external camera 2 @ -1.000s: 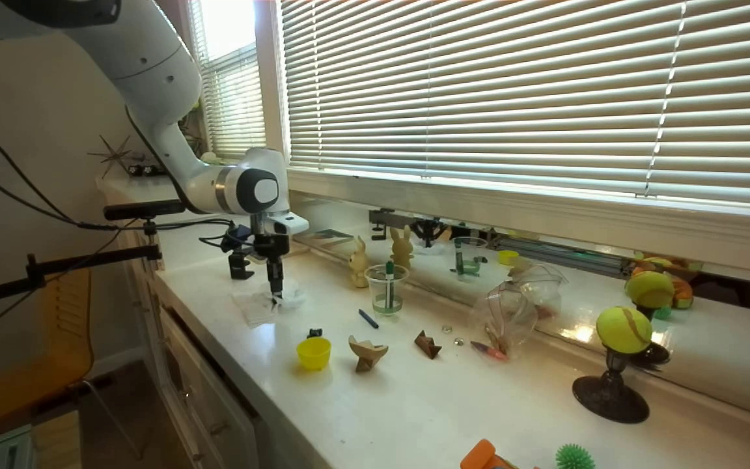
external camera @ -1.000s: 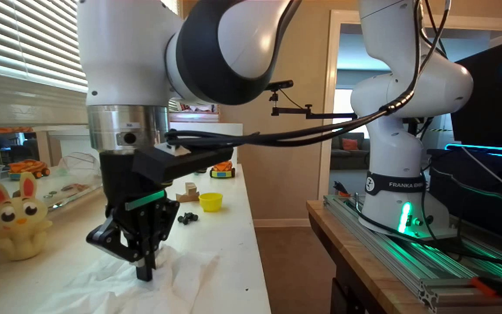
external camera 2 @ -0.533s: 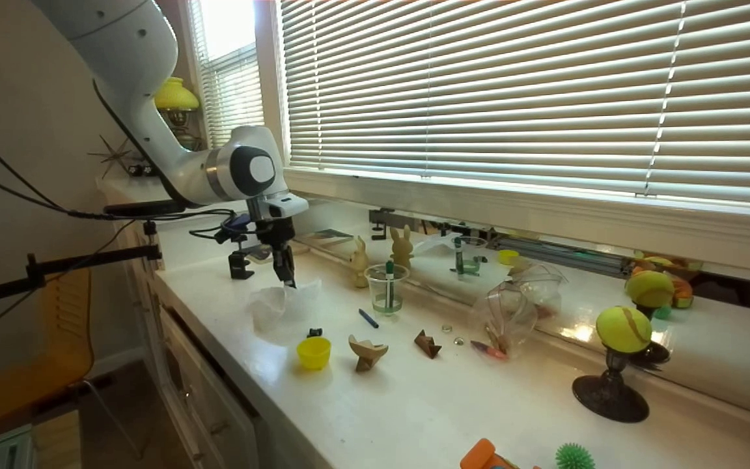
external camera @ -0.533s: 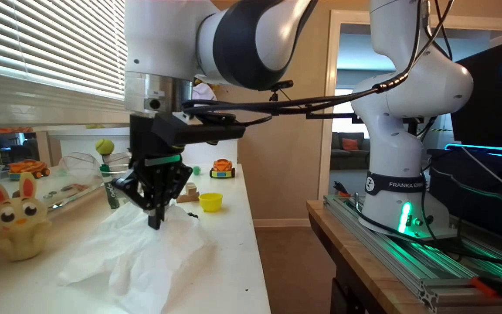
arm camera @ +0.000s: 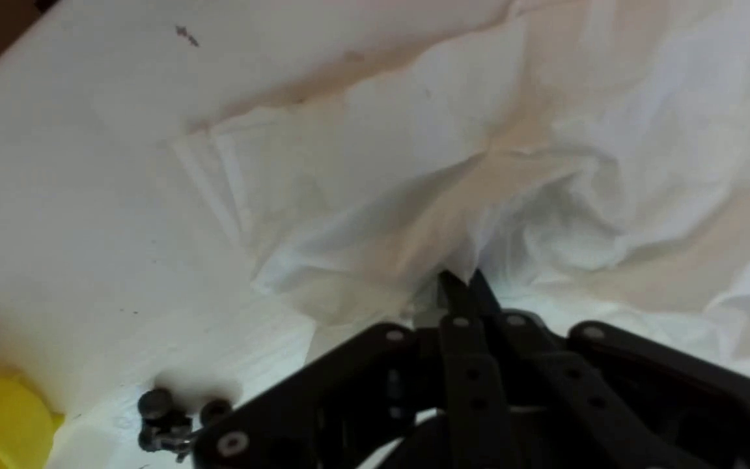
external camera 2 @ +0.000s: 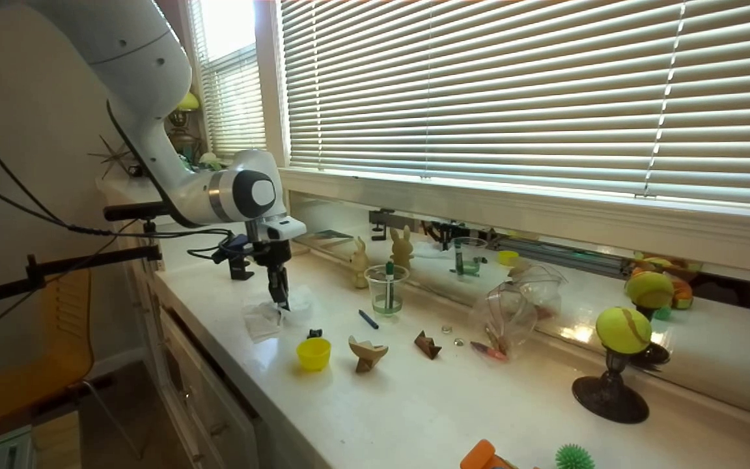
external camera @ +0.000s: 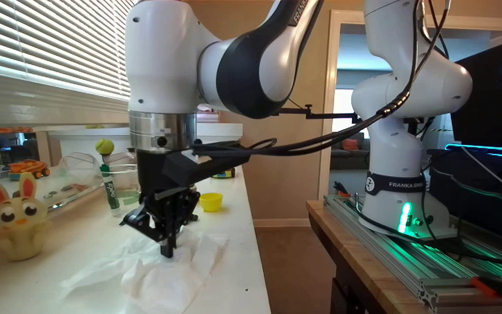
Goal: Use the paper towel to wipe the surface
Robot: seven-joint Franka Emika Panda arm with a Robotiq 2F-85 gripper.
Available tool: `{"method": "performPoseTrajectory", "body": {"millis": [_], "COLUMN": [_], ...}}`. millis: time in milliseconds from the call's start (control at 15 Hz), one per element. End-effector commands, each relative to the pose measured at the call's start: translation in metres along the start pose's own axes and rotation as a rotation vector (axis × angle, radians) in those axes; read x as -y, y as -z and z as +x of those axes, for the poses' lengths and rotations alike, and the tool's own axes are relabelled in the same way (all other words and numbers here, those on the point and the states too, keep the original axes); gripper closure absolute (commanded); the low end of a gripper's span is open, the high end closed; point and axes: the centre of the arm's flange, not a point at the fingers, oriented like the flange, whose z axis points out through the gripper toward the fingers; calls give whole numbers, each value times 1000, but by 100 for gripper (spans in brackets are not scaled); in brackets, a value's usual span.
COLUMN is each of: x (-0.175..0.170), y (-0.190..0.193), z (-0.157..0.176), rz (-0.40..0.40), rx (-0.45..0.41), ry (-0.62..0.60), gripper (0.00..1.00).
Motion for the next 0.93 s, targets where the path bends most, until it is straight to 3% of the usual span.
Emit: {"method": "performPoseTrajectory", "body": {"millis": [0, 333, 467, 600, 867], "x": [52, 121, 132, 130, 92], "y": [3, 18, 25, 43, 77], "z": [-3, -32, -37, -34, -16], "rz": [33, 79, 77, 82, 72], "rx": [-5, 0, -11, -41, -108], "ry": [102, 311, 348, 336, 244], "gripper": [100, 100, 100, 100, 100]}}
